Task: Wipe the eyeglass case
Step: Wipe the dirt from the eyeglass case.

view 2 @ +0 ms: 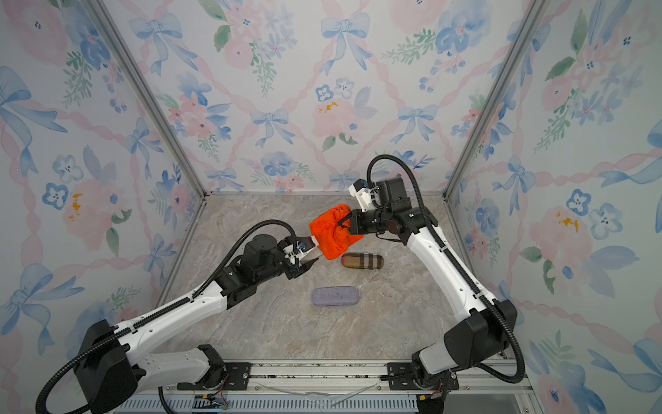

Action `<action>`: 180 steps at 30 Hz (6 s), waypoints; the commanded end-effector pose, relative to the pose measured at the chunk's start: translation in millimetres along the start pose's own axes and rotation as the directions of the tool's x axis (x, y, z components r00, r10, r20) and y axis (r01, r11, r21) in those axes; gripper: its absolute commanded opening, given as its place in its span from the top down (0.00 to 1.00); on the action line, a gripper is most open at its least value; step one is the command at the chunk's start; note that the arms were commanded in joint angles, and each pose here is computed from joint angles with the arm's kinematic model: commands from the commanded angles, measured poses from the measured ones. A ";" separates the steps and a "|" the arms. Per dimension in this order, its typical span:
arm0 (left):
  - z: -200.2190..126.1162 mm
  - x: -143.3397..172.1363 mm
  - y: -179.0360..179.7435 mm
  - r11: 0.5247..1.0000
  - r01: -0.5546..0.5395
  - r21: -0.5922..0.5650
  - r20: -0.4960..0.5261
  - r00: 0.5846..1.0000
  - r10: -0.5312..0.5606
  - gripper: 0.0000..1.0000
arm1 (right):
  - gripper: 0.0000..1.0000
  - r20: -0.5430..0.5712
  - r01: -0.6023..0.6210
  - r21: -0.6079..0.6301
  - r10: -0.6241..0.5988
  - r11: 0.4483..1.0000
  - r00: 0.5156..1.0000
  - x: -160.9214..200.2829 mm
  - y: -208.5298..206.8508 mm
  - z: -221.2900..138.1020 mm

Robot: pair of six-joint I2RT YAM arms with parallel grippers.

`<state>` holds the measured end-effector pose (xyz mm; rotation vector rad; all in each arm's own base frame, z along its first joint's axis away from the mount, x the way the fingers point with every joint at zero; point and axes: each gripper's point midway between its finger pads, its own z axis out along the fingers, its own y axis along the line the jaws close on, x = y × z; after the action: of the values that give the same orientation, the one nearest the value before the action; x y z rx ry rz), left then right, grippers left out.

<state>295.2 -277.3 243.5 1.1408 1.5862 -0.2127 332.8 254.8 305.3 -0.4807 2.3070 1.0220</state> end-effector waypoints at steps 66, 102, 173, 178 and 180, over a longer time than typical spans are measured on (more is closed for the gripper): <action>-33.1 -30.6 28.6 0.760 -0.513 -0.400 -0.111 0.850 0.515 0.74 | 1.00 -0.088 -0.139 0.027 0.141 0.990 0.986 25.0 -13.6 -8.1; -39.1 -24.4 31.9 0.995 0.086 -0.041 0.009 0.996 -0.086 0.76 | 1.00 0.335 0.098 0.043 -0.106 0.994 0.936 -2.6 33.0 -118.3; -95.0 -106.7 11.4 0.576 0.370 0.729 0.044 0.814 -0.579 0.74 | 1.00 0.126 0.403 0.169 -0.425 0.899 0.896 11.1 41.7 -7.8; -97.0 -101.2 10.4 0.593 0.387 0.706 0.044 0.812 -0.582 0.74 | 1.00 0.213 0.255 0.291 -0.323 0.922 0.922 -15.2 -4.4 -63.2; -94.4 -95.7 9.8 0.598 0.402 0.693 0.035 0.810 -0.585 0.74 | 1.00 0.278 0.197 0.239 -0.262 0.951 0.924 -21.1 0.7 -82.2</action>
<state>277.5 -258.1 310.5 0.8853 1.8704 -1.2743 312.1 221.1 370.1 -0.6089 1.9240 0.6930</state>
